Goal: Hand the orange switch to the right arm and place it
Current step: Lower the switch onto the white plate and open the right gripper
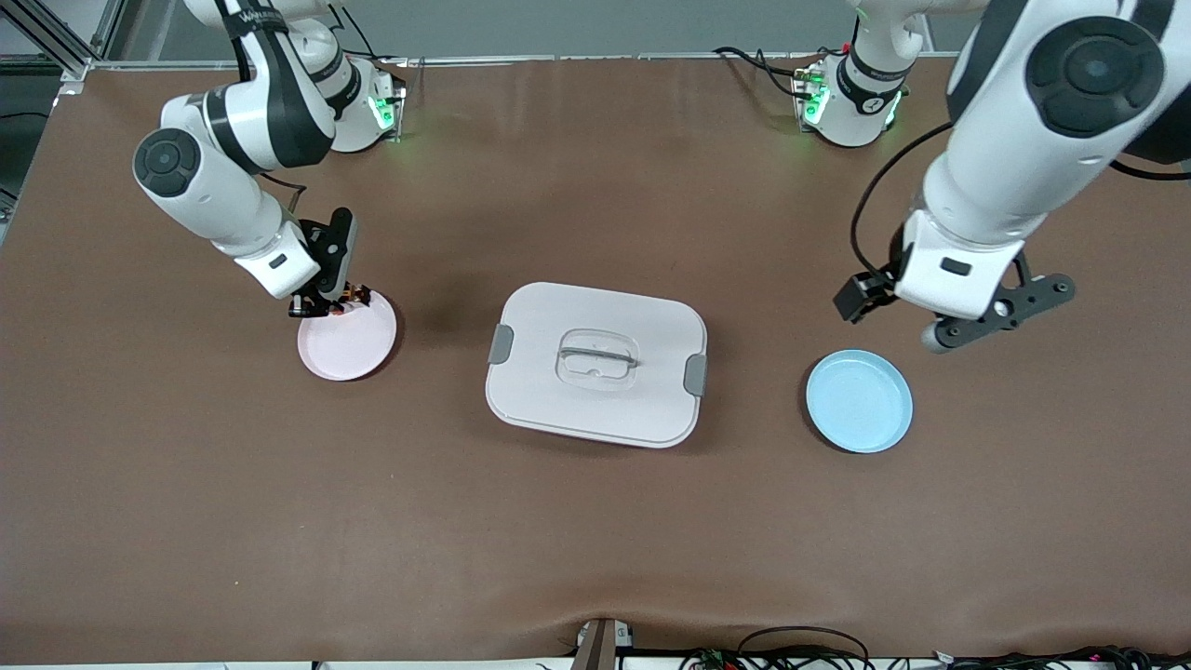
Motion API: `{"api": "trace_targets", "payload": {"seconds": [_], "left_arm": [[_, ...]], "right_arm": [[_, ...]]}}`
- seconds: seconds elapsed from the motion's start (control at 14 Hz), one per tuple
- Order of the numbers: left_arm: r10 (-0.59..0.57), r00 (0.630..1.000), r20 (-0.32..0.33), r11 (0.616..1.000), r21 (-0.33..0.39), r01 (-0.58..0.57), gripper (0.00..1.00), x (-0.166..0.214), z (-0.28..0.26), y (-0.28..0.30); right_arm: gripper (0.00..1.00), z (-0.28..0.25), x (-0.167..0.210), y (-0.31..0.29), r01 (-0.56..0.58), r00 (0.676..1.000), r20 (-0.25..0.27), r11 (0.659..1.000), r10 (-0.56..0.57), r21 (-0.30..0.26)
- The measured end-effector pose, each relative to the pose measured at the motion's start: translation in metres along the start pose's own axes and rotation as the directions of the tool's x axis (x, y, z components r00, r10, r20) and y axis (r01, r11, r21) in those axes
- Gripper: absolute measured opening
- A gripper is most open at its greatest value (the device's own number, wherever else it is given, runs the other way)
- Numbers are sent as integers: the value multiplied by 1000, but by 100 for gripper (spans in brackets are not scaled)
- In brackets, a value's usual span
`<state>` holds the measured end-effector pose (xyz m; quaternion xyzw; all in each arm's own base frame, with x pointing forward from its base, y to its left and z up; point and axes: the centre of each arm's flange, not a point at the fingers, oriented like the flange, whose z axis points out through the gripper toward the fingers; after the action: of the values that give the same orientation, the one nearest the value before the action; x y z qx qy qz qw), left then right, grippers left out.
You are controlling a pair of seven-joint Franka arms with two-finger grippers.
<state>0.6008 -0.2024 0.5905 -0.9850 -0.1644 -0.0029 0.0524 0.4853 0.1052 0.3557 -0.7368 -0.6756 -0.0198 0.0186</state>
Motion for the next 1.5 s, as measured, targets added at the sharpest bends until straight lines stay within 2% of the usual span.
{"api": "trace_targets", "payload": {"seconds": [0.36, 1.0, 1.22, 1.5], "left_arm": [[74, 997, -4, 997, -1, -74, 100, 25, -3, -40], [193, 981, -20, 981, -11, -193, 100, 39, -8, -69], [223, 975, -19, 973, -54, -224, 100, 44, -12, -102], [260, 965, -32, 964, -44, -262, 100, 23, -25, -129]], "right_arm": [[38, 19, -9, -3, 35, 999, 34, 998, -34, -51], [38, 98, -47, -2, 58, 998, 35, 991, -55, -122], [38, 118, -47, -2, 61, 998, 33, 990, -57, -125], [38, 136, -48, -4, 60, 998, 35, 992, -57, -114]]}}
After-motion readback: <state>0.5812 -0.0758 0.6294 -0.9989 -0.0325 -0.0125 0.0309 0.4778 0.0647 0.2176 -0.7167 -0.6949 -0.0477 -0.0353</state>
